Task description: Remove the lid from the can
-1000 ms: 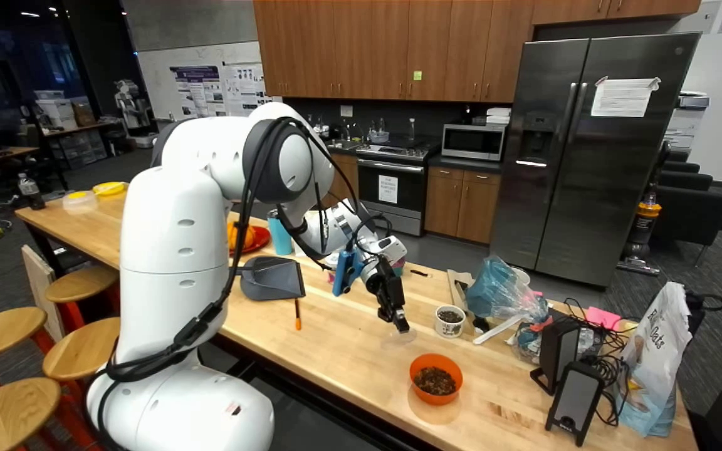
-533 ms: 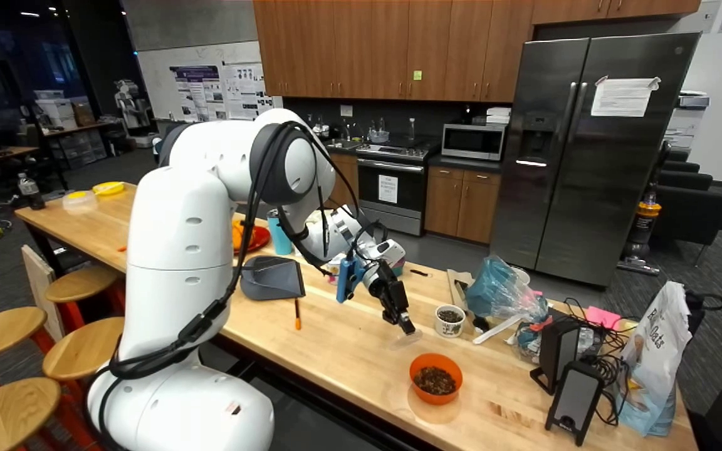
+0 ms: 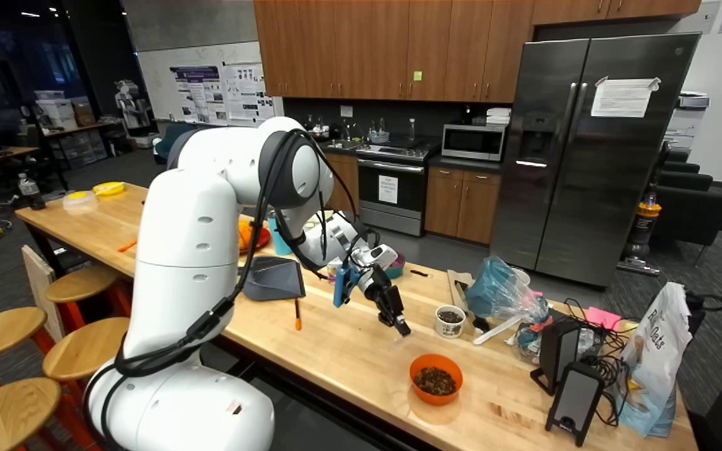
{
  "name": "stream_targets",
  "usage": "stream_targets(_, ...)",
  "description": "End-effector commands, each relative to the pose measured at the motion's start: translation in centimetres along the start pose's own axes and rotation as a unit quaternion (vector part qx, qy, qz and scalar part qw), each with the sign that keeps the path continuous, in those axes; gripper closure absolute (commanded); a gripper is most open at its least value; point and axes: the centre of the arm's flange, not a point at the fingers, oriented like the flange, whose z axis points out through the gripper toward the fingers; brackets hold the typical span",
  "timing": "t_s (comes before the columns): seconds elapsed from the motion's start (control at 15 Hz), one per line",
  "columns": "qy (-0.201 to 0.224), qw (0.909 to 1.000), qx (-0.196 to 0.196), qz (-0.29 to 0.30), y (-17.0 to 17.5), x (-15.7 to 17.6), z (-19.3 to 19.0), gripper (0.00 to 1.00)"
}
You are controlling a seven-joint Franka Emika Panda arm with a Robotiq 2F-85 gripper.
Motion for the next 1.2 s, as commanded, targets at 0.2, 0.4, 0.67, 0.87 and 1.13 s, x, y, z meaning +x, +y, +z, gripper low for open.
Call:
stream_targets(0.2,0.023,0.9994,-0.015,0.021,-0.8,0.9,0.7,1.00)
stream_targets(0.4,0.029,0.9989,-0.016,0.033,-1.2,1.3,1.0,1.00)
stream_targets(0.67,0.040,0.9978,-0.001,0.052,-2.3,1.8,0.8,1.00)
stream_targets(0.87,0.045,0.9973,0.009,0.058,-3.2,2.1,0.6,1.00)
stream_targets(1.13,0.047,0.9968,0.020,0.062,-4.2,2.2,0.8,1.00)
